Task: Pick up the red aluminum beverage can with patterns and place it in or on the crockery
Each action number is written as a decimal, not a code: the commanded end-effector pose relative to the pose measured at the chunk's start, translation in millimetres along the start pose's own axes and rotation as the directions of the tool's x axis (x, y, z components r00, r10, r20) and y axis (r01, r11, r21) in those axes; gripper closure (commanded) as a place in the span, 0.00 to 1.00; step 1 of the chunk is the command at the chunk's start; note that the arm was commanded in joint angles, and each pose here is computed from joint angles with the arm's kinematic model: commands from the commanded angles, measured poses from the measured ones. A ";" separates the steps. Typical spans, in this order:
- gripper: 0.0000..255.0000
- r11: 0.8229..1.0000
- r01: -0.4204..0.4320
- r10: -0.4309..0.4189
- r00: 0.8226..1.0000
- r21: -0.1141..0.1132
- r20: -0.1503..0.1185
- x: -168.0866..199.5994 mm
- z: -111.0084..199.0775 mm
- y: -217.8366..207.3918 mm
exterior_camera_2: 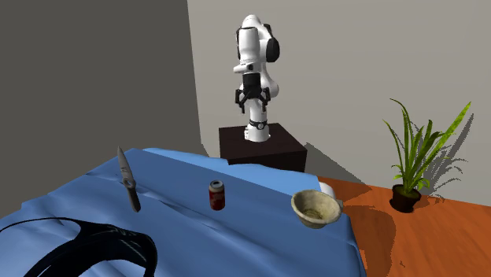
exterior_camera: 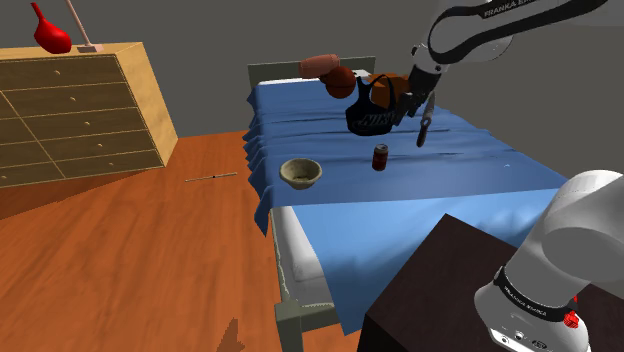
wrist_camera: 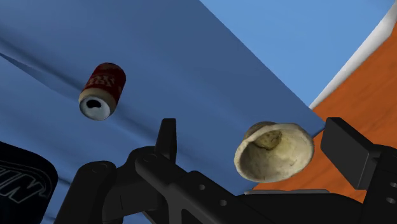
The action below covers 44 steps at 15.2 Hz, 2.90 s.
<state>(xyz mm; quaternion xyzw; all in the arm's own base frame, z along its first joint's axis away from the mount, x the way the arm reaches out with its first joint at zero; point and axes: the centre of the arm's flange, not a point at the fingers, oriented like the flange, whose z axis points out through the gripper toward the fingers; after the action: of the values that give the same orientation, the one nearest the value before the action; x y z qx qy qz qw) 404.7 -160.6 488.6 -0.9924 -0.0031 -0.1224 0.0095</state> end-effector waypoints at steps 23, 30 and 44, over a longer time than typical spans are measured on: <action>0.00 0.998 0.036 -0.035 0.999 0.050 -0.016 74.2 237.6 203.9; 0.00 0.998 0.037 -0.036 0.999 0.051 -0.017 77.3 277.2 208.7; 1.00 0.998 0.037 -0.036 0.999 0.051 -0.017 77.4 285.4 208.3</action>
<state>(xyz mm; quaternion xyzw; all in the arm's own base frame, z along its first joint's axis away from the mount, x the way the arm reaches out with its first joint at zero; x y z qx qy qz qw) 550.9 -363.1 226.8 -0.9906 -0.0243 -0.1303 0.0328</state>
